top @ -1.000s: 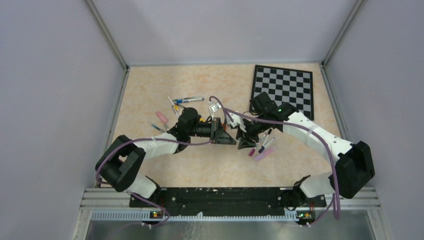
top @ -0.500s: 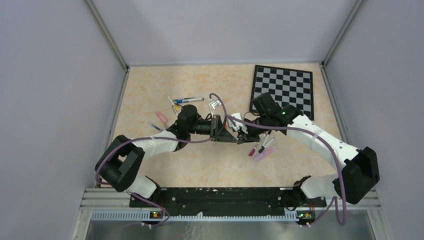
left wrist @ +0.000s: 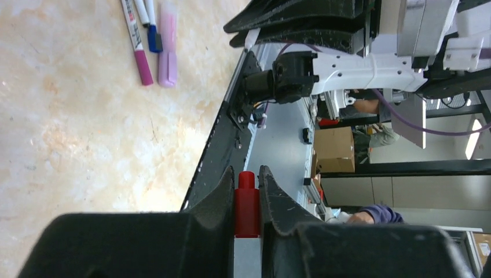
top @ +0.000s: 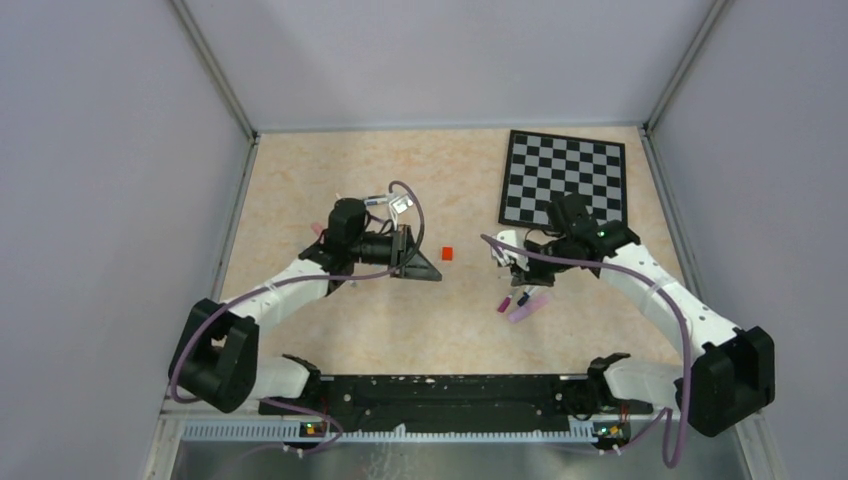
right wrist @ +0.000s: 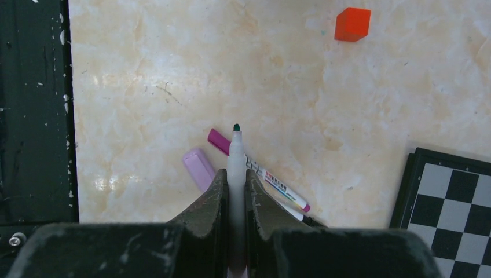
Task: Open the pen caps
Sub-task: Open the pen cap from the pen, then place the pen cap at the center of the board, then place the pen at the center of the board.
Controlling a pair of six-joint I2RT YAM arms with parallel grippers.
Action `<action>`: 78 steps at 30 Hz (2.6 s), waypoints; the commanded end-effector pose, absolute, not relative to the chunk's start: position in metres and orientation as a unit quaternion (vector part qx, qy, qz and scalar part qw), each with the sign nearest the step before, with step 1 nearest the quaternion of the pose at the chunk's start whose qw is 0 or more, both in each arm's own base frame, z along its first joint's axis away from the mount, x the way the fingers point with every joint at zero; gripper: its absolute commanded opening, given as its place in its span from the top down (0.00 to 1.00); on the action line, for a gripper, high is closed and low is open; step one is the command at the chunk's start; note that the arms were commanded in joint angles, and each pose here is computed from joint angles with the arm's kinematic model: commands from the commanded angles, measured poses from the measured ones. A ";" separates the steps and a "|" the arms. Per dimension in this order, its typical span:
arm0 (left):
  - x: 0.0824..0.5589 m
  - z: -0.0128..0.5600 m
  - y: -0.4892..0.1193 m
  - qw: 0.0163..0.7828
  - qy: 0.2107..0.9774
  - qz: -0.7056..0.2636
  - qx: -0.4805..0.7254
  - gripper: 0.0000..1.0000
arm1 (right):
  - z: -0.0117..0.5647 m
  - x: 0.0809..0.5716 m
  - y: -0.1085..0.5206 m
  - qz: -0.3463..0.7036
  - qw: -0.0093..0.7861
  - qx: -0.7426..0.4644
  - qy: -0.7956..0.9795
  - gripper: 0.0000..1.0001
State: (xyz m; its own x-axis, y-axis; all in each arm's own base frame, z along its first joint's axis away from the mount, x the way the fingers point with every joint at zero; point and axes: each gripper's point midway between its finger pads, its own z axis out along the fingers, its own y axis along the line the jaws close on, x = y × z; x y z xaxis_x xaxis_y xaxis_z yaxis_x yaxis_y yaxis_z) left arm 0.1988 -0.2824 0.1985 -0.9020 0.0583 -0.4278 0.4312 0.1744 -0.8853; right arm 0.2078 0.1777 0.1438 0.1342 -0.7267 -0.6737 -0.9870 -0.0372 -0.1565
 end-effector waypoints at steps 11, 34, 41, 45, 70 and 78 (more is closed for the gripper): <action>0.222 0.130 -0.231 0.289 0.829 -0.478 -0.025 1.00 | 0.113 0.304 0.200 0.222 0.385 -0.296 0.846 1.00; 0.255 0.027 -0.127 0.291 0.923 -0.129 -0.218 0.90 | 0.024 0.348 0.176 0.118 0.313 -0.125 0.934 0.87; 0.250 0.016 -0.122 0.272 0.932 -0.104 -0.215 0.78 | 0.016 0.345 0.175 0.116 0.297 -0.127 0.939 0.73; 0.249 0.015 -0.123 0.268 0.934 -0.105 -0.213 0.75 | 0.015 0.344 0.176 0.118 0.294 -0.130 0.940 0.71; 0.250 0.026 -0.120 0.270 0.938 -0.095 -0.197 0.58 | 0.039 0.343 0.183 0.138 0.304 -0.164 0.928 0.67; 0.261 0.053 -0.120 0.306 0.930 -0.101 -0.178 0.55 | 0.056 0.344 0.187 0.148 0.324 -0.187 0.915 0.65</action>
